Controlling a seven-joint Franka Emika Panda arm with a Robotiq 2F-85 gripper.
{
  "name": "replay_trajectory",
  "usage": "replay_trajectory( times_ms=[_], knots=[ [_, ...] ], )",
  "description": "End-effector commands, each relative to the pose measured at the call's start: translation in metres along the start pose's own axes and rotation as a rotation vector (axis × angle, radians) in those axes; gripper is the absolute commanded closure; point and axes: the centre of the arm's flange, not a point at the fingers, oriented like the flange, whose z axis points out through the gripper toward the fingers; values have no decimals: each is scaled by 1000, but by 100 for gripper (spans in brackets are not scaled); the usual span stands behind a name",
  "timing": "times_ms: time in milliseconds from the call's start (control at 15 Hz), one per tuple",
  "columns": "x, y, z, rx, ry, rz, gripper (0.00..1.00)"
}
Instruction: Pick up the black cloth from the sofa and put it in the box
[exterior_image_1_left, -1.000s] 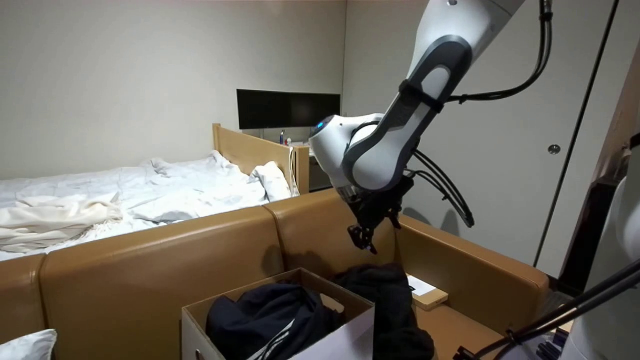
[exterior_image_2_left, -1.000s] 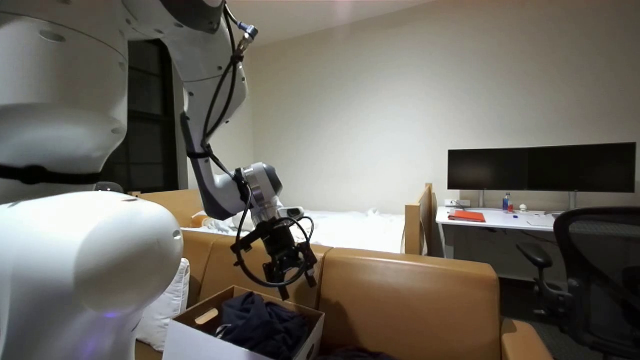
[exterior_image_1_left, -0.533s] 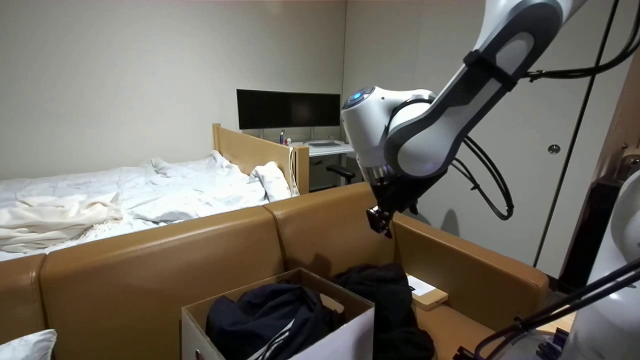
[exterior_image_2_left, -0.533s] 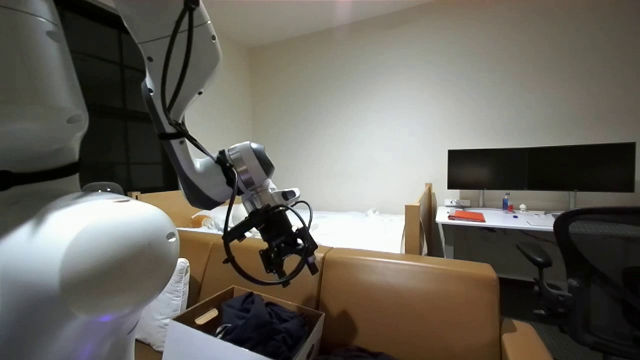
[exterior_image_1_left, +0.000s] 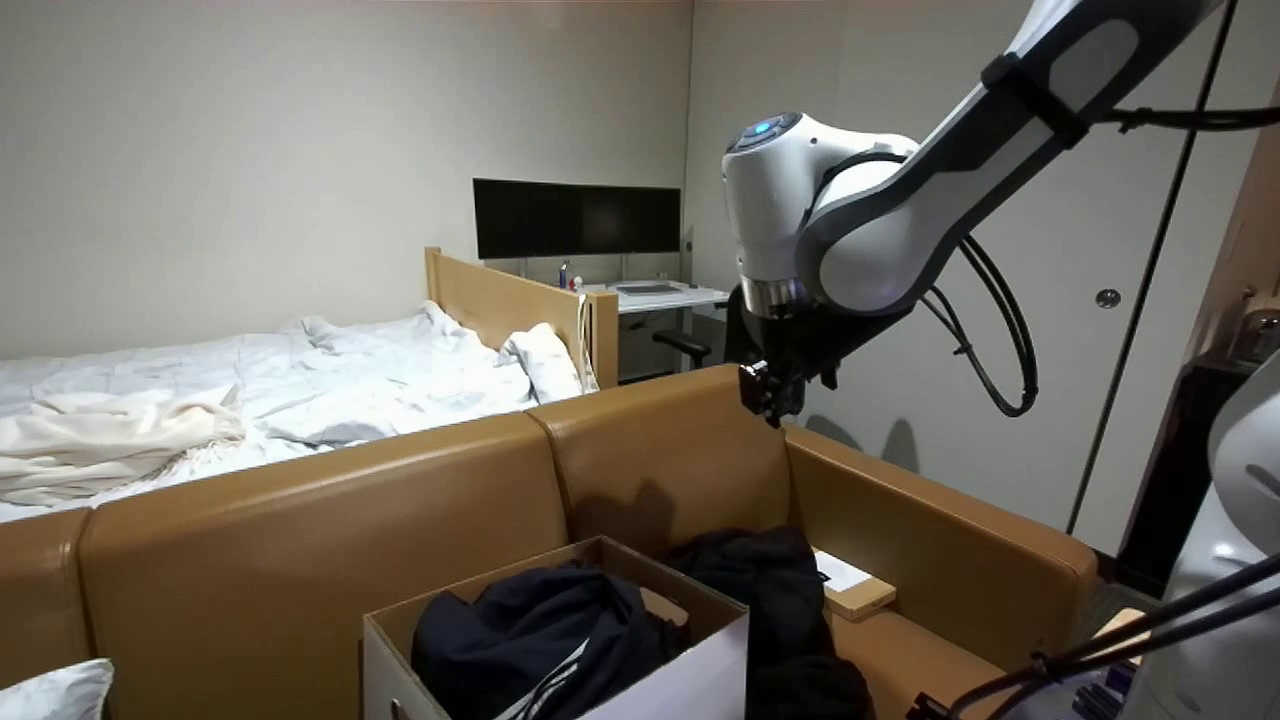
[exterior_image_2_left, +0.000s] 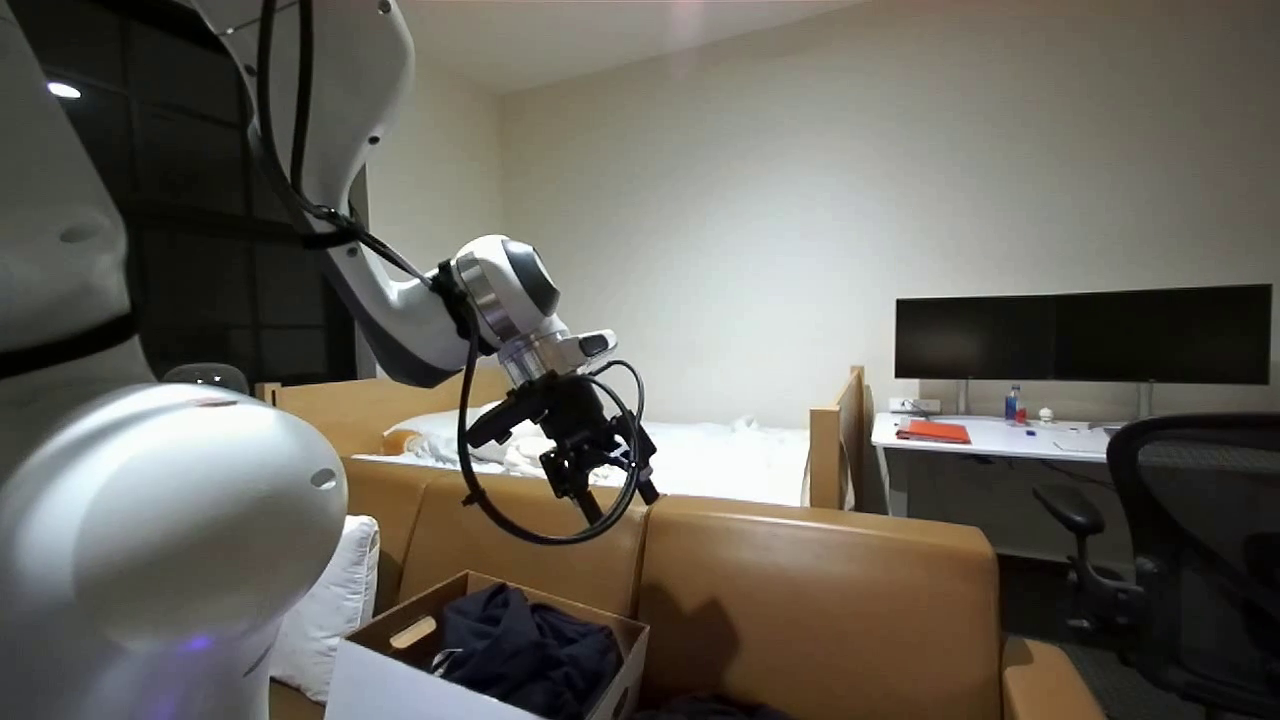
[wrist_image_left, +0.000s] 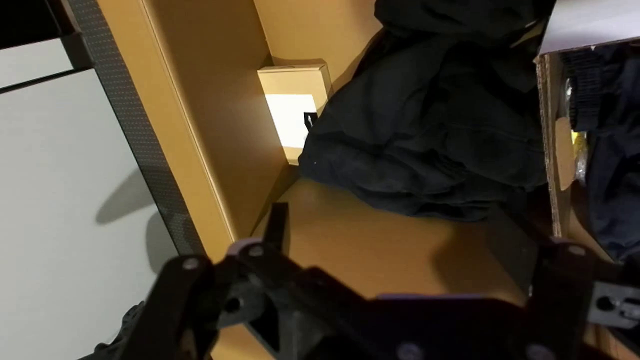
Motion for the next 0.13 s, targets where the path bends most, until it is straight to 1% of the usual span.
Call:
replay_trajectory(
  times_ms=[0,67],
  knots=[
    [0,1,0,2,1,2,0],
    [1,1,0,2,2,3,0]
  ],
)
